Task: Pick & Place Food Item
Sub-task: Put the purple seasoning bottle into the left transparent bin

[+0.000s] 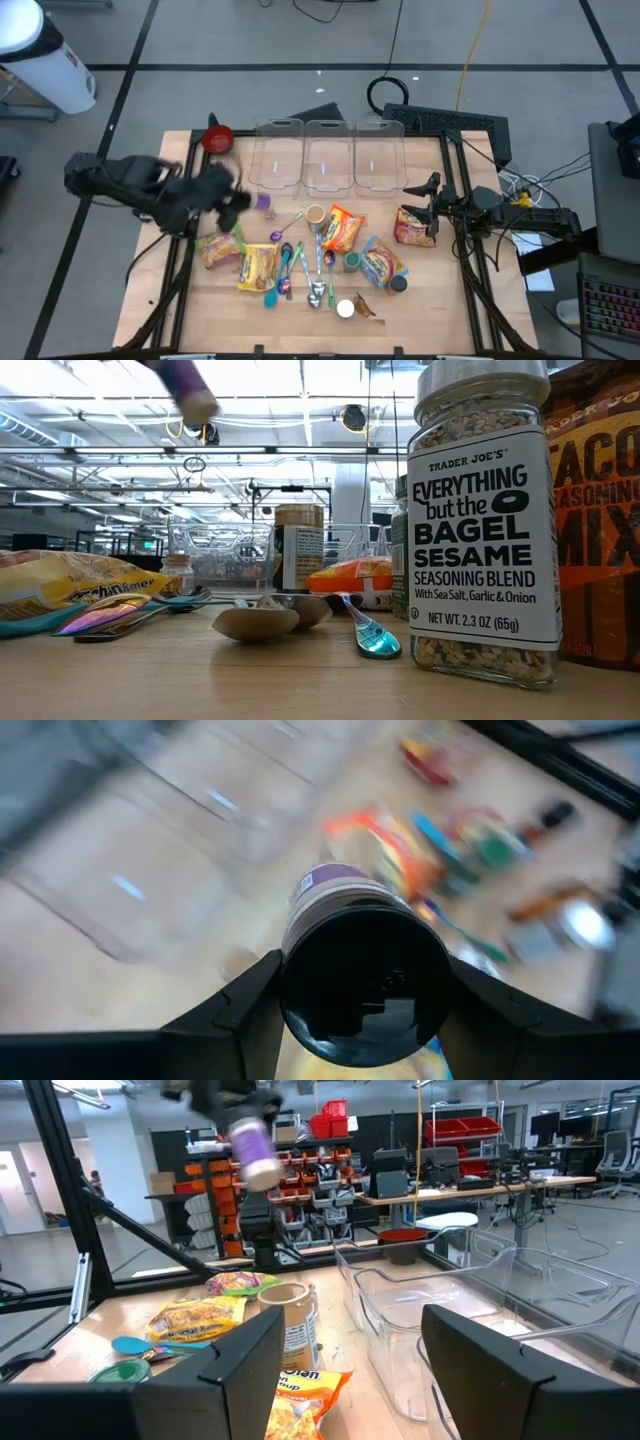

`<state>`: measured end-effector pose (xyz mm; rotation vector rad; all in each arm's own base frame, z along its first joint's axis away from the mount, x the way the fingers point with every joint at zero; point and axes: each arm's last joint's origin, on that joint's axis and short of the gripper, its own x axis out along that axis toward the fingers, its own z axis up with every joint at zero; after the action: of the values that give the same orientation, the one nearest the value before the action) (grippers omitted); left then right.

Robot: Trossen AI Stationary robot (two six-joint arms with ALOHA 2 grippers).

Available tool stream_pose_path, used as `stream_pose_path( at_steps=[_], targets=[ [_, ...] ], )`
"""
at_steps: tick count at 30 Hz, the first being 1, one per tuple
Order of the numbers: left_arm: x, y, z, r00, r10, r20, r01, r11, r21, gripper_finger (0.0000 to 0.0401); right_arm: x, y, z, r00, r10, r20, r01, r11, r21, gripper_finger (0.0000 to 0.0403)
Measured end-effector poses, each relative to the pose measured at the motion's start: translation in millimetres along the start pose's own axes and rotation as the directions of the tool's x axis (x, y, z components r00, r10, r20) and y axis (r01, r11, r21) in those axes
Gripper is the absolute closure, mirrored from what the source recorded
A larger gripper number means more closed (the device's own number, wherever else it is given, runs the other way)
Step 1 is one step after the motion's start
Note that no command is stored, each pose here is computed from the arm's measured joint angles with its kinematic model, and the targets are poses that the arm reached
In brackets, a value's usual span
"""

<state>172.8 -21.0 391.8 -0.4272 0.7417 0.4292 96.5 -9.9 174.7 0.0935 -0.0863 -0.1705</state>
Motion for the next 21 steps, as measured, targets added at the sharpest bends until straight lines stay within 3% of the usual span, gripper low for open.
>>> stream_pose_path(
  at_steps=[5,8,14,21],
  targets=[
    [14.1,28.1,47.3,0.986,0.158,0.045,-0.157,0.987,-0.025,0.0191,0.0,0.0,0.0,1.0,0.0,0.0,0.0,1.0,0.0,0.017],
    [30.2,52.0,73.8,0.974,0.227,0.013,-0.226,0.973,-0.047,0.0191,0.0,0.0,0.0,1.0,0.0,0.0,0.0,1.0,0.0,0.017],
    [75.0,109.5,109.4,0.969,0.223,-0.106,-0.231,0.971,-0.064,0.0191,0.0,0.0,0.0,1.0,0.0,0.0,0.0,1.0,0.0,0.017],
    [132.1,173.8,130.8,0.971,0.205,-0.123,-0.219,0.969,-0.115,0.0191,0.0,0.0,-0.1,1.0,0.0,0.0,0.0,1.0,0.0,0.017]
  ],
)
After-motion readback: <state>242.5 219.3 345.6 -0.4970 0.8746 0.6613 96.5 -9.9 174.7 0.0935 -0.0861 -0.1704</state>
